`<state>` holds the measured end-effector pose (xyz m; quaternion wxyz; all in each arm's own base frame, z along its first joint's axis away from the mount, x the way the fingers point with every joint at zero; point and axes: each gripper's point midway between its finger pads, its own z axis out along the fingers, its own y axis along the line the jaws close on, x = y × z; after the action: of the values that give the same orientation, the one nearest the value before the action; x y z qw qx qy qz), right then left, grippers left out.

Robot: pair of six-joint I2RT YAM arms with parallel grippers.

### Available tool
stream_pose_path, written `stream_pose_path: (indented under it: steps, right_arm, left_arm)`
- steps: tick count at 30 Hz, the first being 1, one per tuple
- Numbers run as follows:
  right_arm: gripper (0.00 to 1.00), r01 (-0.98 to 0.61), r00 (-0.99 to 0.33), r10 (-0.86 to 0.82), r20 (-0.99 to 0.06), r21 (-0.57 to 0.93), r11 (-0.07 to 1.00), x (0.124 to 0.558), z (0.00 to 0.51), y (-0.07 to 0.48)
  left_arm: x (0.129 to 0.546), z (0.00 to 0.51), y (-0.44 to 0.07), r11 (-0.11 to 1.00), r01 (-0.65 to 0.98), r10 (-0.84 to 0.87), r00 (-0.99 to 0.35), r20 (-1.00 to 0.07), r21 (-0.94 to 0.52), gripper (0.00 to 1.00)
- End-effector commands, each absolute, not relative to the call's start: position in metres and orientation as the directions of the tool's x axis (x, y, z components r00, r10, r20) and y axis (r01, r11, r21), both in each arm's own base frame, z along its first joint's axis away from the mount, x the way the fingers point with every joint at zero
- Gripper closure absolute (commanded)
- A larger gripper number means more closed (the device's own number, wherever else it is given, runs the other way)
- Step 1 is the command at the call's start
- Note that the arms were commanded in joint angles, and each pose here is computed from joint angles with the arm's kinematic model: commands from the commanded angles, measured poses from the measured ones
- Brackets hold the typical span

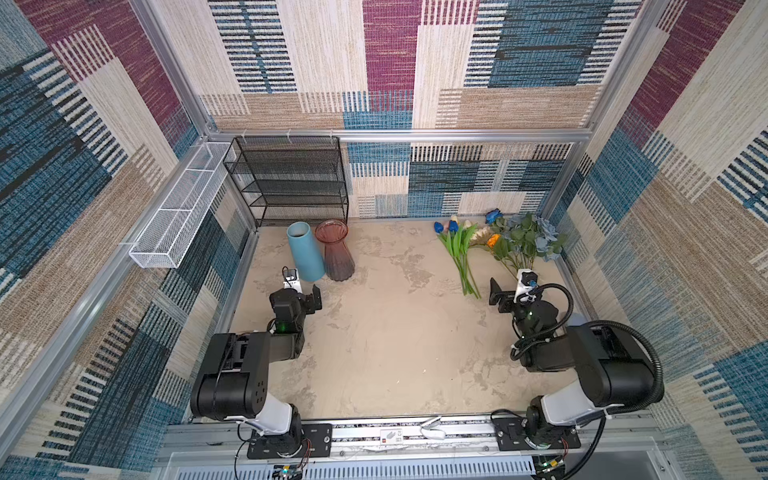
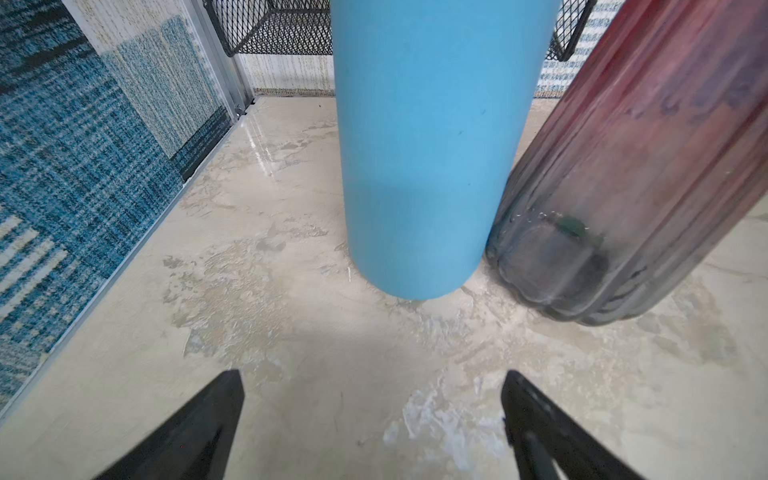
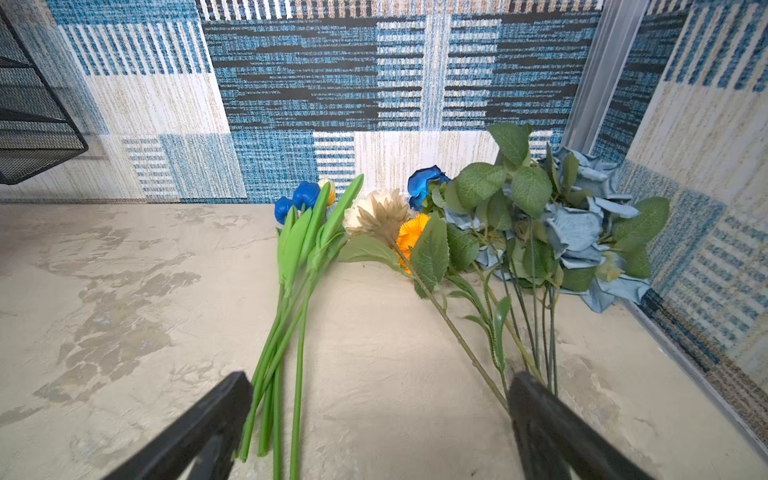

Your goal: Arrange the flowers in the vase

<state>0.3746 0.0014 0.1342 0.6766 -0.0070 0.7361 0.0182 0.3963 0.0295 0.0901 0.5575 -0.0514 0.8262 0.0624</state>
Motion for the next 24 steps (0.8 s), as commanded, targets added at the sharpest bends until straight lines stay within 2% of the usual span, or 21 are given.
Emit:
stream_pose_path:
  steps: [1,24]
  right_arm:
    - [0.0,-0.042,-0.045,0.015,-0.999,0.017,0.999,0.3758,0.1445,0.0025]
    - [0.0,-0.044,-0.047,0.015,-0.999,0.018,0.999,0.3762,0.1441,0.0028]
  left_arm:
    - [0.3985,0.0959,0.0301,0.986,-0.163,-0.027,-0.35,-0.937,0.033,0.0]
    - [0.3987,0.0957,0.0303,0.986,-0.163,-0.028,-0.351,-0.936,0.032,0.01]
